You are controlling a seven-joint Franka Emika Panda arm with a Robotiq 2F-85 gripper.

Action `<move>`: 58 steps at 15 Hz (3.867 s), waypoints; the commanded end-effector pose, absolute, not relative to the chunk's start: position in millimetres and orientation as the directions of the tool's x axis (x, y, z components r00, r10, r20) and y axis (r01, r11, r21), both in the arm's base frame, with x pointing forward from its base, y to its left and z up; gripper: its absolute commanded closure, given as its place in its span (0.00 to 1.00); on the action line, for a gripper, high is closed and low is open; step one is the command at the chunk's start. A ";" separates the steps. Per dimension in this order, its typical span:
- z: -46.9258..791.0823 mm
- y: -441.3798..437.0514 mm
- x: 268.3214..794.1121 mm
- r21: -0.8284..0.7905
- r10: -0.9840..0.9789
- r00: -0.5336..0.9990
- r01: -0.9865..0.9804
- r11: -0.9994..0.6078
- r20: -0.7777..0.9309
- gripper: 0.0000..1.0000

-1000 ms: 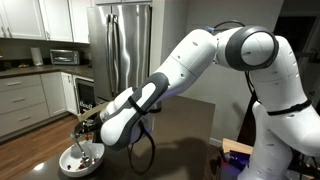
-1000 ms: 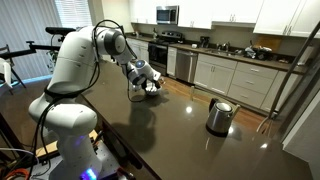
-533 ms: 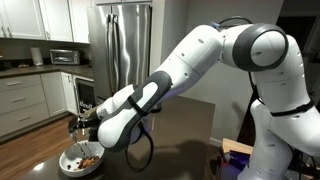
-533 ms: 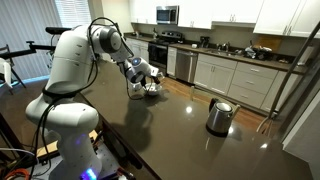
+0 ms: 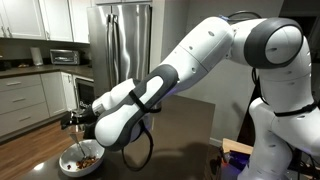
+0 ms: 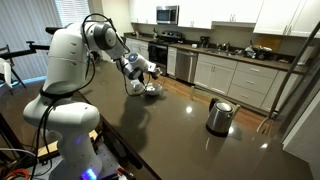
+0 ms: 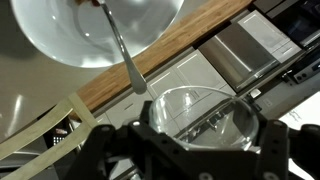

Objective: Move the objects from the two cups into the bowl

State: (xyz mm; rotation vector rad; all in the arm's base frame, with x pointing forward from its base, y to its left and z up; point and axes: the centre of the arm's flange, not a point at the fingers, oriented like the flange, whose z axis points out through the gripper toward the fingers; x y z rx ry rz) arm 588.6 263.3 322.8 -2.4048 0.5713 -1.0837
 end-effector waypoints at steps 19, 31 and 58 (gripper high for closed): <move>329.8 150.1 596.6 -0.684 -0.802 0.575 -0.652 -0.328 -0.163 0.43; 286.9 82.8 581.8 -0.683 -0.687 0.491 -0.730 0.011 -0.535 0.43; 222.5 7.2 585.0 -0.406 -0.488 0.173 -0.810 0.424 -0.855 0.43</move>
